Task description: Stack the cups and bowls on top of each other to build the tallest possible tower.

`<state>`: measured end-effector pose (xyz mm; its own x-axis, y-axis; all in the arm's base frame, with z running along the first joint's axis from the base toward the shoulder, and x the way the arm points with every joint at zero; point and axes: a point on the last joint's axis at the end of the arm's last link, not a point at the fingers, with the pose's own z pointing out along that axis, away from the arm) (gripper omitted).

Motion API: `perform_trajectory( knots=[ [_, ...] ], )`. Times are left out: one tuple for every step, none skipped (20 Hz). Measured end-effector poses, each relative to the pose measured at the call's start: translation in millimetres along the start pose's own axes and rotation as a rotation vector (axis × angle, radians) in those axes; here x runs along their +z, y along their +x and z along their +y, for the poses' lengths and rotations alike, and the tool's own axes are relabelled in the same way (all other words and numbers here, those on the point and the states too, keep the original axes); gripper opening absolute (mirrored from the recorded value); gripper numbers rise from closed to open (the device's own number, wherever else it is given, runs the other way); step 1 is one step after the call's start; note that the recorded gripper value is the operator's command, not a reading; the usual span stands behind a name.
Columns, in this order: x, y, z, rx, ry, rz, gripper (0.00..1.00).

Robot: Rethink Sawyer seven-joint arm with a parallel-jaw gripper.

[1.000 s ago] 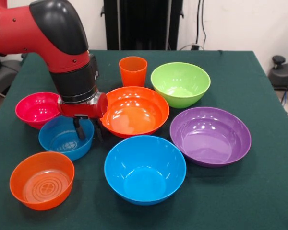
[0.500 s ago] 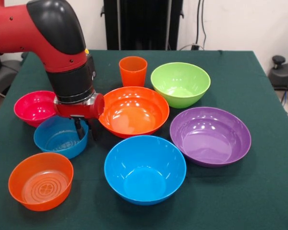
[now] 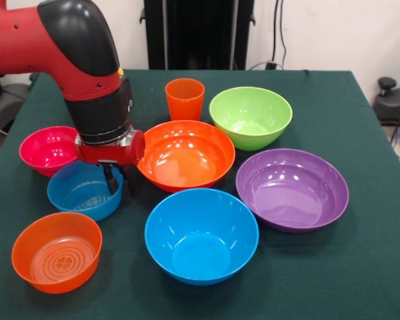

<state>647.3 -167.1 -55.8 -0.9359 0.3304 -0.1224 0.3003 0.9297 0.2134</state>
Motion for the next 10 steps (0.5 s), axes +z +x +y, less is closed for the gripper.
perform_trajectory(
  knots=[
    [-0.2, -0.1, 0.0, 0.000, 0.000, 0.000, 0.00],
    [-0.4, -0.3, 0.0, 0.000, 0.000, -0.001, 0.00],
    [-0.7, -0.5, -0.1, 0.000, 0.001, -0.001, 0.00],
    [-1.1, -0.8, 0.0, 0.000, 0.001, -0.002, 0.00],
    [-1.6, -1.1, -0.4, 0.000, 0.002, -0.002, 0.00],
    [-2.1, -1.5, -0.7, 0.000, 0.002, -0.003, 0.00],
    [-2.5, -1.8, -1.0, -0.001, 0.003, -0.004, 0.00],
    [-2.8, -1.9, -1.2, -0.001, 0.003, -0.004, 0.00],
    [-3.5, -2.5, -1.4, -0.001, 0.004, -0.006, 0.00],
    [-4.0, -2.9, -1.5, -0.001, 0.004, -0.007, 0.00]
  ],
)
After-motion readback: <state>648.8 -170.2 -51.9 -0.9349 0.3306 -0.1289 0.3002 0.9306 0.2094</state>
